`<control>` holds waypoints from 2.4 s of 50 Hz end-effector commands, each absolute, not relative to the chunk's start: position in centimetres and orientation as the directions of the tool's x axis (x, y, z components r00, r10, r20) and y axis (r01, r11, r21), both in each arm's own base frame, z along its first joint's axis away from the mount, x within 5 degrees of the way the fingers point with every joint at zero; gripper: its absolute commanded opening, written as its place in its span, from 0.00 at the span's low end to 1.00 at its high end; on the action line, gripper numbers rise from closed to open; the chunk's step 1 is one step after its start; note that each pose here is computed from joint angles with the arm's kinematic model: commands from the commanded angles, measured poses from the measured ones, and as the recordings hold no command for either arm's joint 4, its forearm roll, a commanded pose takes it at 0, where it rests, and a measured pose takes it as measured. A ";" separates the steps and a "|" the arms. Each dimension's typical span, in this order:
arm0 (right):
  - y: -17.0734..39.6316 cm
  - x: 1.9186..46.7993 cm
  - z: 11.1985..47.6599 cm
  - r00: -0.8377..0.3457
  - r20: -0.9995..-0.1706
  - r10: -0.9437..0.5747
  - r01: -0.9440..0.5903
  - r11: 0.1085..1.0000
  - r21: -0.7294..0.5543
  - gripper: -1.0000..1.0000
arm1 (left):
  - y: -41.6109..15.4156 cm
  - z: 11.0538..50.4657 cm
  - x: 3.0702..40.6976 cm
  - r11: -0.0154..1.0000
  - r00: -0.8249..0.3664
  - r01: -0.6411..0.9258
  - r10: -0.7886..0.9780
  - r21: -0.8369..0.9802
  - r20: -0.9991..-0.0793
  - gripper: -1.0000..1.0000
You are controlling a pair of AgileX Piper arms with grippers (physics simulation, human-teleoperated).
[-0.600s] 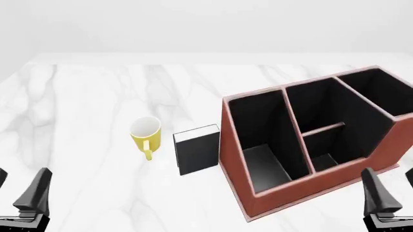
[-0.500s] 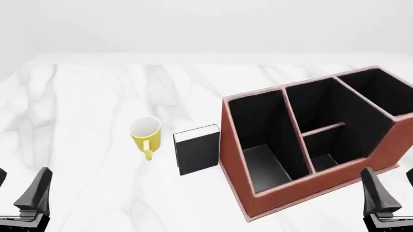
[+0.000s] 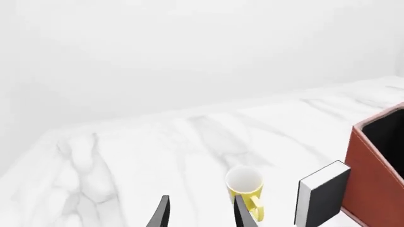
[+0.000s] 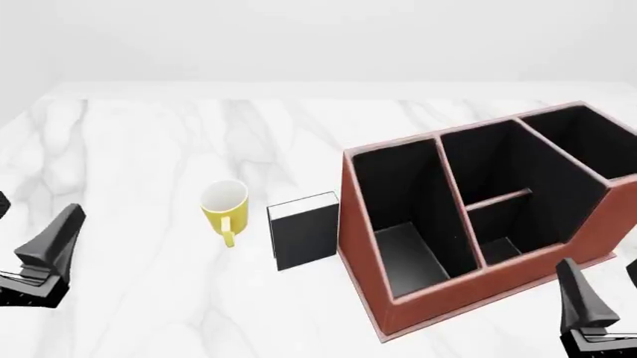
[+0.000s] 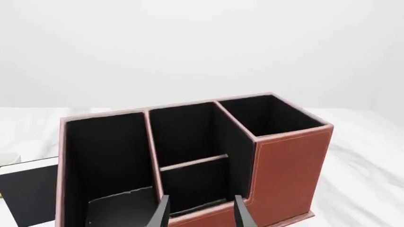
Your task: Pick up the book and place it in the back compartment of the caddy.
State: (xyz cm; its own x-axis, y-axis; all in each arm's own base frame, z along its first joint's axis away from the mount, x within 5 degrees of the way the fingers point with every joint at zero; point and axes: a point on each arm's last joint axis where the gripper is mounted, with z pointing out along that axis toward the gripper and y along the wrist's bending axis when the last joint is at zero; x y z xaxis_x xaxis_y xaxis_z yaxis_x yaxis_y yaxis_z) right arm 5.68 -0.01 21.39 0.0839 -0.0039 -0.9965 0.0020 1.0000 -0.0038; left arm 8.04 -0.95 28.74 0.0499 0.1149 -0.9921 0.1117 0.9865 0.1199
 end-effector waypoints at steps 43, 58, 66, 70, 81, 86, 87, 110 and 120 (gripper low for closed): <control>0.0 5.9 21.4 0.080 -0.997 -0.007 -0.001 1.000 -0.007 1.00 | -15.1 42.0 21.2 0.548 -0.062 0.713 0.671 0.438 -0.739 1.00; 0.0 6.0 21.4 0.080 -0.997 -0.009 -0.002 1.000 -0.009 1.00 | -17.1 39.4 23.4 0.509 -0.127 0.761 0.725 0.402 -0.677 1.00; 0.0 6.1 21.4 0.079 -0.997 -0.006 -0.001 1.000 -0.006 1.00 | -18.4 36.6 23.9 0.476 -0.134 0.790 0.749 0.386 -0.649 1.00; 0.0 6.0 21.4 0.079 -0.997 -0.007 -0.001 1.000 -0.007 1.00 | -19.0 35.8 24.4 0.472 -0.138 0.795 0.753 0.381 -0.644 1.00; 0.0 5.9 21.4 0.079 -0.997 -0.006 -0.001 1.000 -0.006 1.00 | -19.0 34.6 26.7 0.471 -0.122 0.776 0.764 0.419 -0.634 1.00; 0.0 5.9 21.4 0.079 -0.997 -0.005 -0.001 1.000 -0.005 1.00 | -19.7 33.4 27.1 0.460 -0.111 0.782 0.767 0.422 -0.632 1.00; 0.0 5.9 21.4 0.079 -0.997 -0.005 -0.001 1.000 -0.005 1.00 | -19.7 33.4 27.1 0.460 -0.111 0.782 0.767 0.422 -0.632 1.00; 0.0 5.9 21.4 0.077 -0.997 -0.001 -0.006 1.000 -0.002 1.00 | -22.0 30.6 27.5 0.453 -0.124 0.804 0.761 0.385 -0.636 1.00; 0.0 5.9 21.4 0.077 -0.997 -0.002 -0.006 1.000 -0.003 1.00 | -21.9 30.3 27.2 0.457 -0.135 0.807 0.760 0.374 -0.636 1.00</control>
State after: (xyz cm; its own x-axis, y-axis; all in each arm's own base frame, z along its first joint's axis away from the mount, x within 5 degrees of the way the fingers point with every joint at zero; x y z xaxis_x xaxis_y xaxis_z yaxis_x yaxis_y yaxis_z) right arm 5.88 0.03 21.37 0.0770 -0.0016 -0.9970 -0.0056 1.0000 -0.0021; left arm 27.40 -21.71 30.90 -0.1266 0.7597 -0.6379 0.8019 0.4569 0.3850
